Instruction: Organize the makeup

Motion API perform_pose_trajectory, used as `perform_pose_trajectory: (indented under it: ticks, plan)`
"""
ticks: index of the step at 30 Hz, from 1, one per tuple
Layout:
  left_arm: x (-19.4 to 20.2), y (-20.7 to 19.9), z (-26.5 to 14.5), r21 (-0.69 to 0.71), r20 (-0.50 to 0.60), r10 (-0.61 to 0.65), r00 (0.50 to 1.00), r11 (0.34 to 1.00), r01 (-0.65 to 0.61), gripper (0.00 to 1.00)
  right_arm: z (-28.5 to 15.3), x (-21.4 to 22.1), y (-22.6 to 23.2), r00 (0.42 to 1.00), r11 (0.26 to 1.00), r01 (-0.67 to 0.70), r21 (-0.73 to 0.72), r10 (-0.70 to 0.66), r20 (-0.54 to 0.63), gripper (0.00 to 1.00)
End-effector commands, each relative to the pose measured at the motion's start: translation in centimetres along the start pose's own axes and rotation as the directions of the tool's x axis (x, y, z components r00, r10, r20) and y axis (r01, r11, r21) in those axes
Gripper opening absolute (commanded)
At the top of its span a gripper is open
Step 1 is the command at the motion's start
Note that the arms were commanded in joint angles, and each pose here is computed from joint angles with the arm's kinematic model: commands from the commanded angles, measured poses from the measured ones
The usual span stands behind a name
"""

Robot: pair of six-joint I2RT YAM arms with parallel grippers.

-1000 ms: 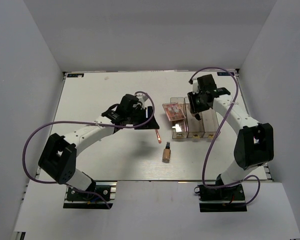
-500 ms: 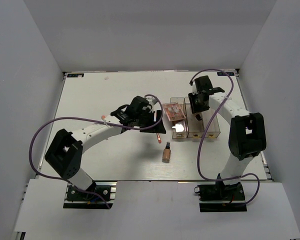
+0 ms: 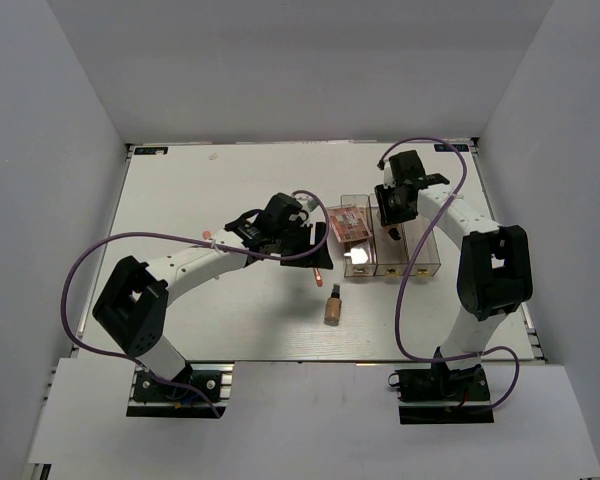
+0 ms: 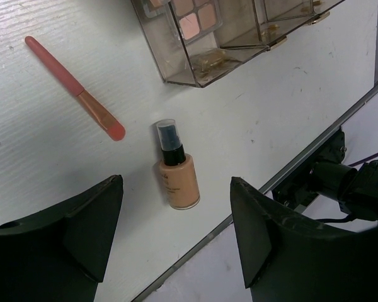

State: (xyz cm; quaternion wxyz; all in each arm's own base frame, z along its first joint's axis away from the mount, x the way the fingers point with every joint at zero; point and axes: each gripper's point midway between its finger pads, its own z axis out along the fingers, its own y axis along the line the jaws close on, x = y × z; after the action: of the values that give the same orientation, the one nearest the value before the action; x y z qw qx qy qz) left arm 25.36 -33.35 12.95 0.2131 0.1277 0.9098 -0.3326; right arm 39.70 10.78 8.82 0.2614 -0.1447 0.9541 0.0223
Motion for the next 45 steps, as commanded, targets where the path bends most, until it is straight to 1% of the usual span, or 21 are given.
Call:
perform_pose_trajectory:
  ticks: [1,2,3,16,23,29,33,36,38,39,40,41,42,44,45]
  plan:
    - [-1.1,-1.4,-0.7,0.020,0.032,0.031,0.999,0.999,-0.032,0.79,-0.2,-1.5,0.4,0.999,1.000,-0.007,-0.016,0.008,0.046,0.38]
    - [-1.1,-1.4,-0.8,0.021,0.035,0.030,0.999,0.999,-0.031,0.79,-0.2,-1.5,0.6,0.999,1.000,-0.005,-0.022,0.006,0.046,0.38]
    - [-1.0,-1.3,-0.7,0.016,0.033,0.029,0.999,0.999,-0.029,0.79,-0.2,-1.4,0.6,0.999,1.000,-0.004,-0.023,0.005,0.044,0.42]
    - [-0.8,-1.2,-1.1,0.011,0.040,0.019,0.999,1.000,-0.019,0.79,0.7,-0.1,0.6,1.000,1.000,-0.005,-0.030,0.005,0.005,0.44]
    - [-0.7,-1.0,-1.1,0.009,0.036,0.013,0.999,1.000,-0.014,0.79,1.3,0.3,0.7,1.000,1.000,0.001,-0.029,-0.001,-0.009,0.53]
    - [-0.7,-1.1,-1.0,0.009,0.033,0.014,0.999,1.000,-0.014,0.79,0.9,0.0,1.0,1.000,0.999,0.004,-0.042,-0.004,-0.003,0.53]
    - [-0.6,-1.2,-0.8,0.019,0.021,0.021,1.000,1.000,-0.021,0.78,-0.5,-1.4,1.0,0.999,0.998,0.015,-0.059,-0.013,0.040,0.50]
    - [-0.5,-2.0,-0.4,0.045,-0.003,0.051,0.999,0.998,-0.051,0.78,-2.1,-3.3,0.8,0.994,0.997,0.049,-0.058,-0.043,0.105,0.47]
    - [0.1,-2.1,0.0,0.039,-0.037,0.070,0.997,0.997,-0.069,0.78,-3.2,-4.0,0.6,0.988,0.996,0.073,-0.054,-0.065,0.137,0.46]
    - [0.7,-2.1,0.8,0.030,-0.070,0.077,0.995,0.997,-0.076,0.78,-3.5,-4.3,0.6,0.985,0.994,0.090,-0.055,-0.081,0.150,0.46]
    - [0.6,-2.0,0.9,0.015,-0.091,0.086,0.992,0.996,-0.085,0.78,-4.2,-4.8,1.0,0.976,0.987,0.145,-0.076,-0.129,0.177,0.44]
    - [1.7,-1.5,2.1,-0.006,-0.140,0.091,0.986,0.996,-0.093,0.78,-4.5,-4.9,1.1,0.973,0.984,0.159,-0.081,-0.142,0.183,0.42]
    - [2.4,-1.6,2.6,-0.016,-0.174,0.105,0.979,0.994,-0.110,0.78,-4.7,-4.9,1.2,0.971,0.981,0.167,-0.096,-0.147,0.190,0.34]
    - [2.9,-1.8,3.1,-0.044,-0.220,0.128,0.967,0.989,-0.141,0.78,-5.4,-5.0,1.6,0.959,0.969,0.216,-0.123,-0.187,0.215,0.26]
    - [3.7,-1.3,3.9,-0.065,-0.255,0.126,0.959,0.987,-0.147,0.78,-5.6,-5.2,1.7,0.956,0.967,0.214,-0.141,-0.178,0.234,0.23]
